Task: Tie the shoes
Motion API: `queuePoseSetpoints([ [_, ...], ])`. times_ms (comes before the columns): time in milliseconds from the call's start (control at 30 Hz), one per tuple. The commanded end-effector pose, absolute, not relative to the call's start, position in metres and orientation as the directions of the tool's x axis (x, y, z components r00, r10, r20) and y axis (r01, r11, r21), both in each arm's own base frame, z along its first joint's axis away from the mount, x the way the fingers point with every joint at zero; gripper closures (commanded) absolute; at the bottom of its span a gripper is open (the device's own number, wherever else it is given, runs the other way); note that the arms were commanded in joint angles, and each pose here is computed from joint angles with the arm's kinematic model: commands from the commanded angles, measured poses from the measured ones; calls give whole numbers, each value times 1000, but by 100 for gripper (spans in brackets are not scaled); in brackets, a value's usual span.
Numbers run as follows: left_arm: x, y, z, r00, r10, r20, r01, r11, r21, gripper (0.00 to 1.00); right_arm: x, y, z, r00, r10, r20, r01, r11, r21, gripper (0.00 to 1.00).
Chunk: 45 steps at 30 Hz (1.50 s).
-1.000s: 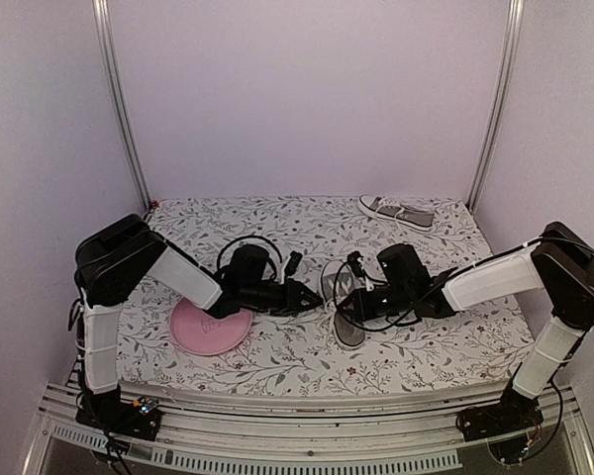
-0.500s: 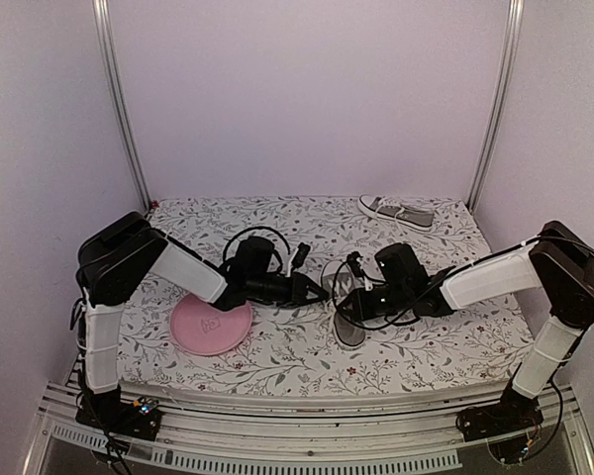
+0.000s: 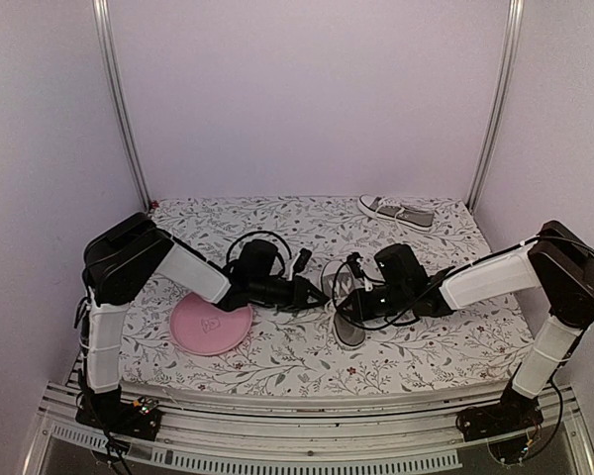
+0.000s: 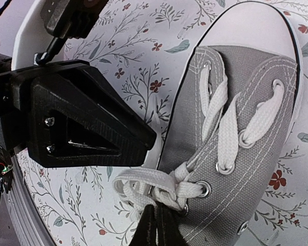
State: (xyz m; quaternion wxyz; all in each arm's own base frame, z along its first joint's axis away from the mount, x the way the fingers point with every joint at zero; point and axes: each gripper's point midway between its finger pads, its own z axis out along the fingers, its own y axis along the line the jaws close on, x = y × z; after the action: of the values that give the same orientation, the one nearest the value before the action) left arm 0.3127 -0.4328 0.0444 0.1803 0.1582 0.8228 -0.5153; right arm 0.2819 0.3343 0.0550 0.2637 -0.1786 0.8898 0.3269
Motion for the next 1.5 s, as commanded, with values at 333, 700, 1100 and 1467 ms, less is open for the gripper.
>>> queuePoseSetpoints([
  [333, 298, -448, 54, -856, 125, -501, 510, 364, -779, 84, 288, 335, 54, -800, -131, -585, -470, 743, 476, 98],
  [700, 297, -448, 68, -840, 96, -535, 531, 350, -772, 80, 289, 336, 52, -803, -132, -582, -469, 742, 478, 98],
  [1100, 297, -445, 77, -829, 59, -556, 540, 341, -769, 76, 288, 336, 50, -807, -131, -576, -464, 744, 481, 98],
  [1467, 291, -450, 78, -825, 69, -562, 552, 314, -772, 72, 288, 336, 50, -809, -130, -574, -462, 744, 483, 98],
])
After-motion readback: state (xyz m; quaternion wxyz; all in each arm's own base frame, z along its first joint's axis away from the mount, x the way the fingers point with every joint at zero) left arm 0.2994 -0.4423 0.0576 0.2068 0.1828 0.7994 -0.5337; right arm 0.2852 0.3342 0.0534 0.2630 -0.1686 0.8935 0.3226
